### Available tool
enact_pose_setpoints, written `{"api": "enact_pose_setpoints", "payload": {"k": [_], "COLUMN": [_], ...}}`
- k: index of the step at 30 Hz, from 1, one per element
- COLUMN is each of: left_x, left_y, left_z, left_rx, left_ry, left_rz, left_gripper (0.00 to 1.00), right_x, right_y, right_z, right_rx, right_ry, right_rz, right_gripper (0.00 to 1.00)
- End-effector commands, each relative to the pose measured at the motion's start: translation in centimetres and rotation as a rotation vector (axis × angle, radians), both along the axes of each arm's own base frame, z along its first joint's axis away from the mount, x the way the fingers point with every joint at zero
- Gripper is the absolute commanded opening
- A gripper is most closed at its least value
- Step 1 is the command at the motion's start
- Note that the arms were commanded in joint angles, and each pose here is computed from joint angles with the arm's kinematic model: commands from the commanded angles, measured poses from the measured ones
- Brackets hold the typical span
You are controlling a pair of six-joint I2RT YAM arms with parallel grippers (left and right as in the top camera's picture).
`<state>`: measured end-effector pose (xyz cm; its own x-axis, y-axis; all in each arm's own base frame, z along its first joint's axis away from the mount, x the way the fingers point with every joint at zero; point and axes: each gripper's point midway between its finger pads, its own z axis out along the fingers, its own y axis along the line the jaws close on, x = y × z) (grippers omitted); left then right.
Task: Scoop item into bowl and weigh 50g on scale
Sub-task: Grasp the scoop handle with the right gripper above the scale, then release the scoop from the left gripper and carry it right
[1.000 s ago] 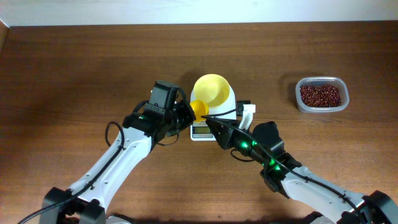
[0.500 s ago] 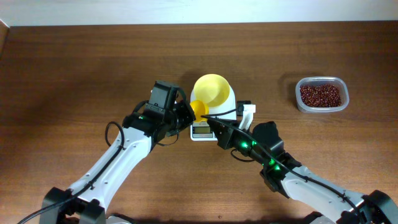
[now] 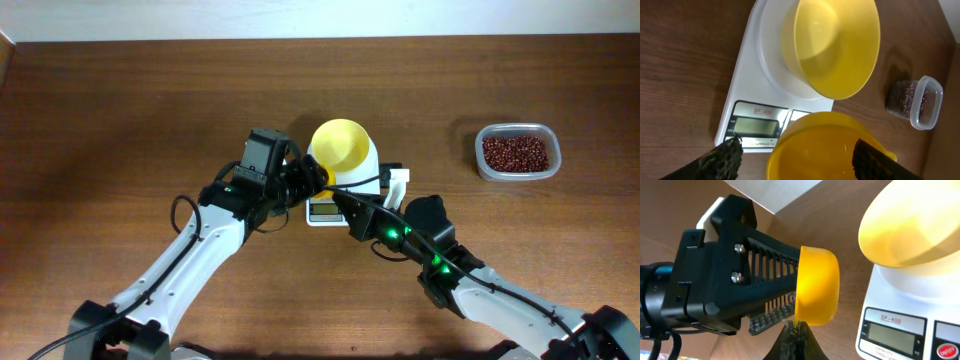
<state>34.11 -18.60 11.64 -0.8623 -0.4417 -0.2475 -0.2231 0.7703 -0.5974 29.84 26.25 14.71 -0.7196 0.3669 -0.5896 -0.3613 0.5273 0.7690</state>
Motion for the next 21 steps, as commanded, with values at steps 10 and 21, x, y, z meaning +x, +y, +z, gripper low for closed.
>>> {"api": "enact_pose_setpoints", "payload": {"k": [10,21], "left_x": [2.4,4.2], "left_y": [-0.2,4.1], "left_z": [8.4,9.9], "left_rx": [-0.003,0.009], "left_ry": [-0.366,-0.41], "left_rz": [-0.076,0.041], "left_gripper": [0.99,0.99], "right_x": [0.1,1.6], "right_y": [0.7,-5.7], "right_z": [3.6,9.6], "right_rx": [0.082,0.217], "right_ry": [-0.118,-0.189], "right_rz": [0.054,0.034], "right_gripper": [0.04,0.04]}}
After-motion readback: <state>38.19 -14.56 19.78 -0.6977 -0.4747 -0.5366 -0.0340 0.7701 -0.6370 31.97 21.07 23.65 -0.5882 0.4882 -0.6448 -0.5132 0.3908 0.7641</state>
